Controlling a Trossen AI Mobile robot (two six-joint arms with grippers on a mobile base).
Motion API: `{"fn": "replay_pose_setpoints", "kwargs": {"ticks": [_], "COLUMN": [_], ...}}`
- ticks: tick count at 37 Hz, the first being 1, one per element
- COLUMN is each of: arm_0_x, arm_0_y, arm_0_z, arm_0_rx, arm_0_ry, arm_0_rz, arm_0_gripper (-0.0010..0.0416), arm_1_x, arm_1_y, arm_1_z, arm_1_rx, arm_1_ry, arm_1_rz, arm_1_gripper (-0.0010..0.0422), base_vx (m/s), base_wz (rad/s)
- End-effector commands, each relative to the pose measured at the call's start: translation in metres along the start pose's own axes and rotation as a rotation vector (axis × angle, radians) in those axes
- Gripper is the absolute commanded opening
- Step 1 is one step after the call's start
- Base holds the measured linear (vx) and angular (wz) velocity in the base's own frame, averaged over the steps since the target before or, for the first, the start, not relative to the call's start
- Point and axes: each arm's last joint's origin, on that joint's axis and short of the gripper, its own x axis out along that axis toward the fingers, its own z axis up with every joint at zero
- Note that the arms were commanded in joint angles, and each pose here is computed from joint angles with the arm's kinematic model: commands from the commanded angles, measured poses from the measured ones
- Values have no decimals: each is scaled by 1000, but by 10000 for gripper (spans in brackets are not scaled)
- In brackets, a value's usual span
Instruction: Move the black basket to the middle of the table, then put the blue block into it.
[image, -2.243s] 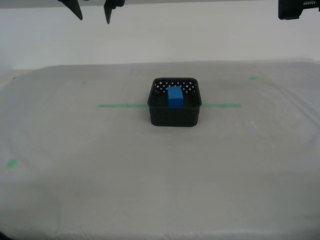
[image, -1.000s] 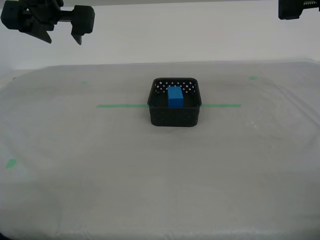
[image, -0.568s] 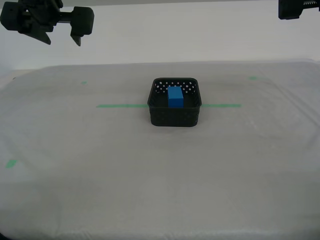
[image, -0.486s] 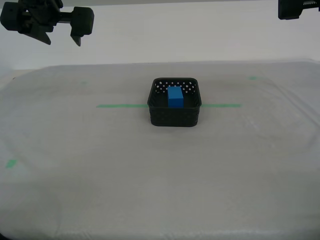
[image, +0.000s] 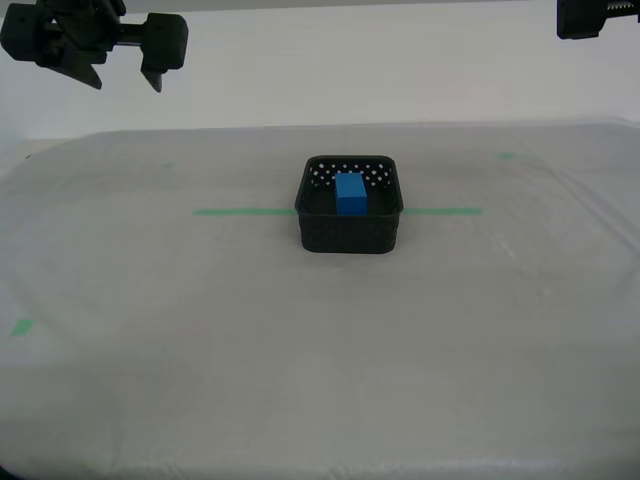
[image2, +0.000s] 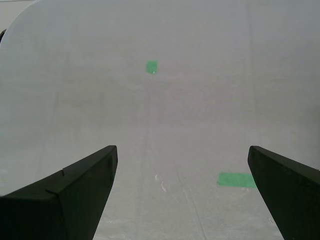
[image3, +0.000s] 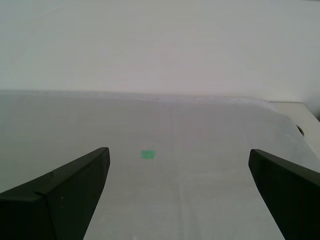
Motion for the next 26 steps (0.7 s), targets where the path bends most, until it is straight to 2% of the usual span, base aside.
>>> {"fn": "replay_pose_setpoints", "kwargs": {"ticks": [1, 26], "arm_0_x": [0, 0], "arm_0_y": [0, 0], "arm_0_z": [1, 1], "arm_0_rx": [0, 0], "arm_0_ry": [-4, -4], "arm_0_rz": [0, 0], "arm_0_gripper": [390, 389], "arm_1_x": [0, 0], "arm_1_y": [0, 0], "arm_1_z": [0, 0], "arm_1_rx": [2, 2], "arm_1_ry": [0, 0], "arm_1_rz": [1, 1], "arm_1_gripper": [357, 357], "base_vx": [0, 0], "base_wz": [0, 0]}}
